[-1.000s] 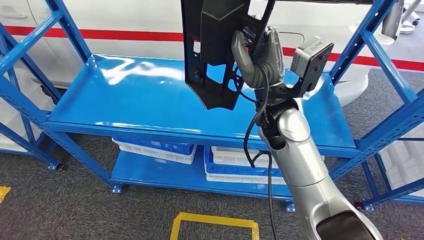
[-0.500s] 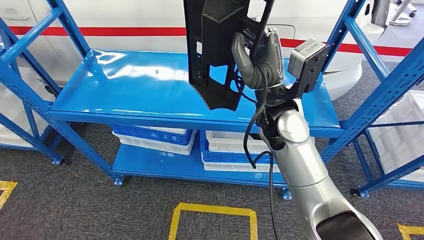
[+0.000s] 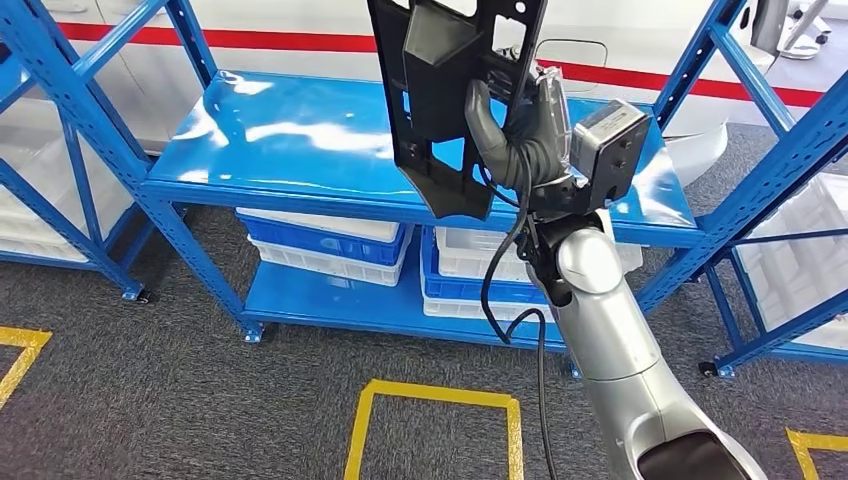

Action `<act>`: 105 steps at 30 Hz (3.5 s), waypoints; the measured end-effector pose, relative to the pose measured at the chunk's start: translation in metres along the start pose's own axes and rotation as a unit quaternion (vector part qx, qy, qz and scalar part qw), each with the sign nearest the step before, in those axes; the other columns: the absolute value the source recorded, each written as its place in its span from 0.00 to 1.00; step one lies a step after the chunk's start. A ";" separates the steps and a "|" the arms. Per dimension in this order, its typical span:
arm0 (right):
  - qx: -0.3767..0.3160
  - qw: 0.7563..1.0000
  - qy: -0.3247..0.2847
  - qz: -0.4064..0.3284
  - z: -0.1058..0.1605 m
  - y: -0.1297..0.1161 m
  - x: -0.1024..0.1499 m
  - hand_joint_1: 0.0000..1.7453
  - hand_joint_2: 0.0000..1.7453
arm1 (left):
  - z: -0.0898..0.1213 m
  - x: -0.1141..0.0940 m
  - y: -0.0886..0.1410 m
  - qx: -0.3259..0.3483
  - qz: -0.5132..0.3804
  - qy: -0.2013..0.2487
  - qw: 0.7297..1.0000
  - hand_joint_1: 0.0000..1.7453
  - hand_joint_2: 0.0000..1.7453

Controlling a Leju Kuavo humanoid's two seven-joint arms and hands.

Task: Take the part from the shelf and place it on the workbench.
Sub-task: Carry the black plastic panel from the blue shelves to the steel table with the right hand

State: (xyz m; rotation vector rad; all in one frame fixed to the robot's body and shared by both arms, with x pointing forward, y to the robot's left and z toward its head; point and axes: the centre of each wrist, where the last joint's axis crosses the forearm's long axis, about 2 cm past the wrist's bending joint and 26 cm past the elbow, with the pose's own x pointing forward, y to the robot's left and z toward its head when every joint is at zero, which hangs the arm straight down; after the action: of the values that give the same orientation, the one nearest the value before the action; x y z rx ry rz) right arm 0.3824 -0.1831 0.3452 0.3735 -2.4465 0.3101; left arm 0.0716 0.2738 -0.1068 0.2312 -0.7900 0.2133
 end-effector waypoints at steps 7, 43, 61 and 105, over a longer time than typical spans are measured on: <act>-0.001 1.000 -0.005 0.007 0.001 -0.001 0.000 1.00 1.00 | 0.000 0.001 -0.002 -0.003 -0.002 0.000 1.000 0.00 1.00; -0.028 0.999 -0.031 0.017 0.054 0.020 -0.016 1.00 1.00 | 0.002 -0.004 0.003 0.013 -0.011 -0.017 1.000 0.00 1.00; -0.015 1.000 0.011 0.007 0.119 0.046 -0.023 1.00 1.00 | 0.004 -0.006 0.006 0.017 -0.010 -0.023 1.000 0.00 1.00; 0.024 0.999 -0.022 -0.028 0.163 0.081 -0.004 1.00 1.00 | 0.006 -0.012 0.015 0.014 0.035 -0.004 0.999 0.00 1.00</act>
State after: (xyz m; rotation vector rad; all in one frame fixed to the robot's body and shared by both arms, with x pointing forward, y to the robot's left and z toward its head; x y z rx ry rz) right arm 0.2676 -0.1574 0.2070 0.4745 -2.4692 0.3411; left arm 0.0554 0.2855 -0.1098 0.2312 -0.8046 0.2893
